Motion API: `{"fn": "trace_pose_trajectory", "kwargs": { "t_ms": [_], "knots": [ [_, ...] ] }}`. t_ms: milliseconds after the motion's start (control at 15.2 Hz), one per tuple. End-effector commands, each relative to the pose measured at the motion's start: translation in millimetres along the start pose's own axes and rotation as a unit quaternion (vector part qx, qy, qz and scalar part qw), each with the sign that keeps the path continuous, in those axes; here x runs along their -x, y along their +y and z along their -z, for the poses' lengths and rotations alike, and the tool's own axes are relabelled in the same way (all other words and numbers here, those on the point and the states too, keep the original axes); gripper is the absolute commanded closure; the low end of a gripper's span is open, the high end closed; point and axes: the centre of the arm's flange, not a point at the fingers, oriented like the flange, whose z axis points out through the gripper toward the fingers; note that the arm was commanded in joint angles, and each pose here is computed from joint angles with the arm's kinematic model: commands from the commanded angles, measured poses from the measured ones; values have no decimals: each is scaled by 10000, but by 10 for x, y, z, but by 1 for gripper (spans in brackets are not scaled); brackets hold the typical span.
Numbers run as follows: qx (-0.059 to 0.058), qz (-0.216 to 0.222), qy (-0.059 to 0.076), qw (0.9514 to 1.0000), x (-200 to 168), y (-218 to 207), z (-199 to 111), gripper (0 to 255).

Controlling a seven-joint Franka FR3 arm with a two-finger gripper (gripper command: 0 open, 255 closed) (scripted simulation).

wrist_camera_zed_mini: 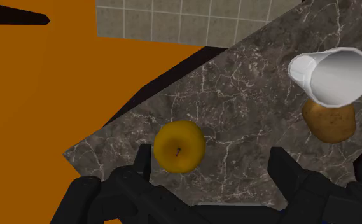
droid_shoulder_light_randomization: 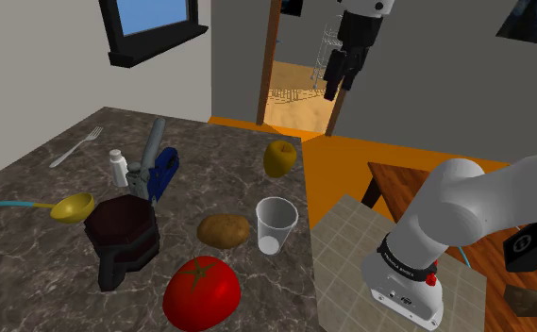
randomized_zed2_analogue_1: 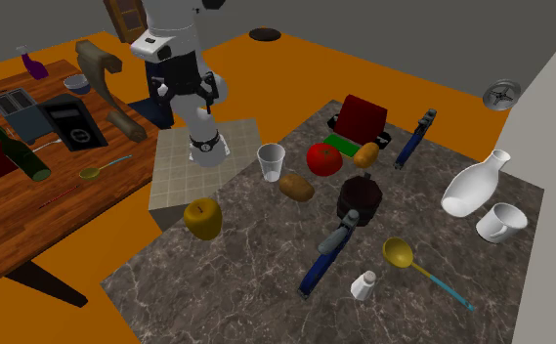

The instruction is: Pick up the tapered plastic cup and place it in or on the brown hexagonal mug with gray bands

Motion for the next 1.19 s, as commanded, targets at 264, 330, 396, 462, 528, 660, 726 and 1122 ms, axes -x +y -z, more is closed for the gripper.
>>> {"fn": "trace_pose_trajectory", "kwargs": {
  "t_ms": [264, 330, 396, 462, 528, 660, 726, 1122],
  "knots": [
    [-171, 40, -108, 9998, -10, -281, -410, 0],
    [-213, 50, -135, 9997, -11, -353, -511, 0],
    [-256, 60, -162, 9995, -11, -426, -611, 0],
    [-299, 70, -189, 9993, -11, -500, -711, 0],
    [-341, 80, -216, 9992, -9, -575, -810, 0],
    [-427, 100, -271, 9987, -5, -728, -1006, 0],
    [-469, 110, -298, 9984, -2, -805, -1103, 0],
    [-725, 169, -460, 9962, 32, -1287, -1671, 0]
  ]
}}
